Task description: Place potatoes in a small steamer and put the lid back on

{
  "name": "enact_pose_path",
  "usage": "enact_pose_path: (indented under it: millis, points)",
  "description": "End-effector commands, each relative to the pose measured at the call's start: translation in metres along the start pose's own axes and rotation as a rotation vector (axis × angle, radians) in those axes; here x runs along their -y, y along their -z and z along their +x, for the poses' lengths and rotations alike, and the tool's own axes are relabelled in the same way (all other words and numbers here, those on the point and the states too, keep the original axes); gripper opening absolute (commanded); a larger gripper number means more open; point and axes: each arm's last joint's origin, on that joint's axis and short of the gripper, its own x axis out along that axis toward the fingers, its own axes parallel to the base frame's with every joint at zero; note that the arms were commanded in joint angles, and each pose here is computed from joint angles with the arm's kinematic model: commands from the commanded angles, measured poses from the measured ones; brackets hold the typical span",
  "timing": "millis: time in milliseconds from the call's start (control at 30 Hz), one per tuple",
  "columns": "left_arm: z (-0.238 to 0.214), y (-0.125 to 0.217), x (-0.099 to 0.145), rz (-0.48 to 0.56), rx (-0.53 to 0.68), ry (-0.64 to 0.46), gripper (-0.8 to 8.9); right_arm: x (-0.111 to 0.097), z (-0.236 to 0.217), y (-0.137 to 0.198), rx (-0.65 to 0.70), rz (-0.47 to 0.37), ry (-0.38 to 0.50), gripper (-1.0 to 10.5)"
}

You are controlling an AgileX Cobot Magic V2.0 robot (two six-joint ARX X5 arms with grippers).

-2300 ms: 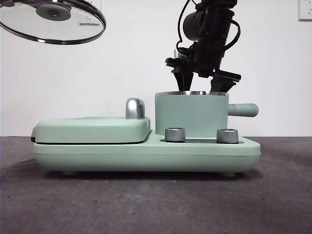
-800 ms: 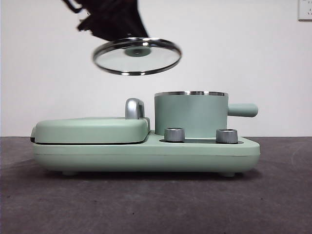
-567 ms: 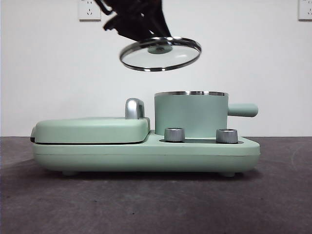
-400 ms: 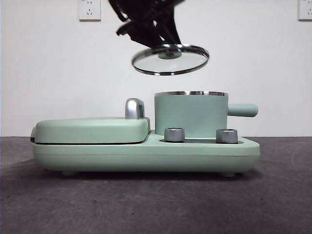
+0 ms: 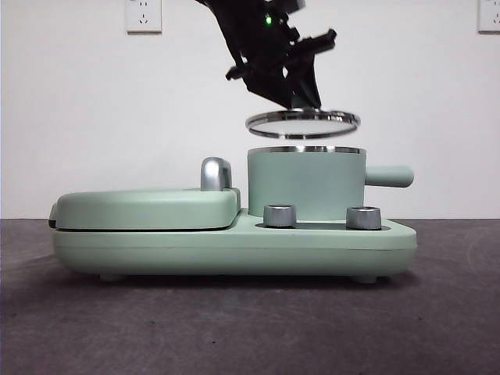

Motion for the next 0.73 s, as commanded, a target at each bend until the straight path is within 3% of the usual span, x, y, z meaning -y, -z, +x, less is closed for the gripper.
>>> enact_pose_path:
  millis: [33, 733]
  points:
    - [0.004, -0.007, 0.002, 0.023, 0.034, -0.001, 0.15, -0.001, 0.0, -0.002, 0.01, 0.006, -0.009, 3.4]
    - [0.022, 0.007, 0.004, 0.007, -0.027, 0.026, 0.17, -0.001, 0.0, -0.002, 0.01, 0.006, -0.009, 3.4]
